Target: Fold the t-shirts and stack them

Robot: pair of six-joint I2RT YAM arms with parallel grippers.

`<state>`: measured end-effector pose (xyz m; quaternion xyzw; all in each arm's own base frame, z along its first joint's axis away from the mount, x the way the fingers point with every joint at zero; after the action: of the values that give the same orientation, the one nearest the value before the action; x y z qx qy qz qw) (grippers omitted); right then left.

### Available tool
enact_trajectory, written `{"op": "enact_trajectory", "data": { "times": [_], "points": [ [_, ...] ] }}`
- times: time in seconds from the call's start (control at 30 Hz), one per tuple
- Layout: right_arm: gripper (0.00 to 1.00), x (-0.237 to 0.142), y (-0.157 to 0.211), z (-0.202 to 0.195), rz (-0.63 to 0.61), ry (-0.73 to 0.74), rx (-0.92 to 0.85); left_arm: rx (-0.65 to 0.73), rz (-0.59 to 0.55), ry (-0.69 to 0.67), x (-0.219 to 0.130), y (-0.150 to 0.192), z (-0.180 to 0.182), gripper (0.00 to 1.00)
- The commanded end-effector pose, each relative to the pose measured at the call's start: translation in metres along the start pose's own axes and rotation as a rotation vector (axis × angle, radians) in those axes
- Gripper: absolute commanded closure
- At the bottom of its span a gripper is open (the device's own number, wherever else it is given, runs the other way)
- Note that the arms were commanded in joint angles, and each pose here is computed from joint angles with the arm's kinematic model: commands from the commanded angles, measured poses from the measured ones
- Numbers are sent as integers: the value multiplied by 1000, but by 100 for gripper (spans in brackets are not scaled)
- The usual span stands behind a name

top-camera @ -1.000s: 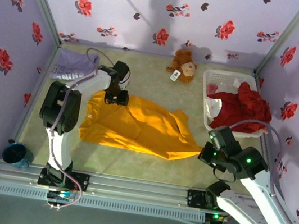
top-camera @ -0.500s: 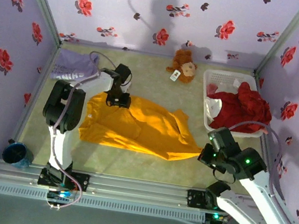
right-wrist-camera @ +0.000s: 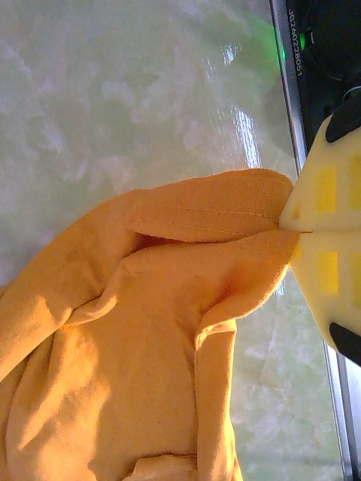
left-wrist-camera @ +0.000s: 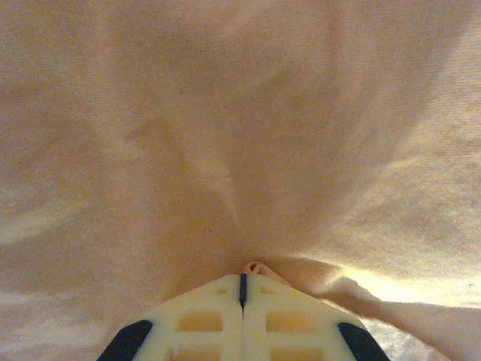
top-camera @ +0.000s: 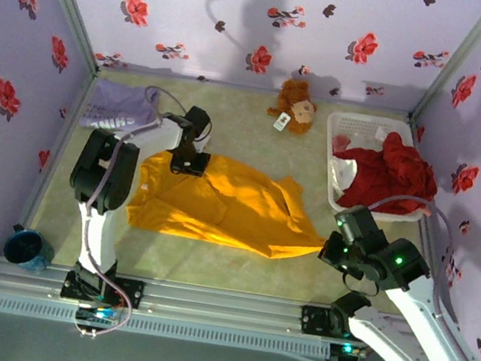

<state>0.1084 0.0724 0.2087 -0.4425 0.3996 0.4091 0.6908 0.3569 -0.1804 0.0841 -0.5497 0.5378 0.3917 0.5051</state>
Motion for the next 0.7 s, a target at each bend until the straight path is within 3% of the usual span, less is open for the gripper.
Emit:
{"op": "enact_trajectory", "data": {
  "times": [0.0,0.2,0.4,0.57,0.67],
  "points": [
    [100,-3,-1,-4,-17,17,15,13,-81,7,-33,-1,-5,100],
    [100,-10,-12,8,-68,-44,18,-34,-248,-40,-84,-4,7,100],
    [100,-23,-38,34,-149,-101,-8,-91,-423,5,-134,0,13,100],
    [100,-56,-71,58,-247,-98,-94,-166,-617,48,-207,1,19,100],
    [100,-74,-85,69,-289,-98,-132,-198,-658,82,-239,4,24,100]
  ]
}}
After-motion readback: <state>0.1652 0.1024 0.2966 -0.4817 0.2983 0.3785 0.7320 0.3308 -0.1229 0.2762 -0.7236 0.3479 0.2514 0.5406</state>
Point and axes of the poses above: each hand's point on the last joint's axis, 136 mm out from that joint toward the fingers, its own x axis out along the fingers, its own z axis along the line the jaws close on, y = z × x, the point moved 5 cm from there along -x, back along the fingers, and after that the axes turned 5 degrees about -x, right-handed, at the moved point
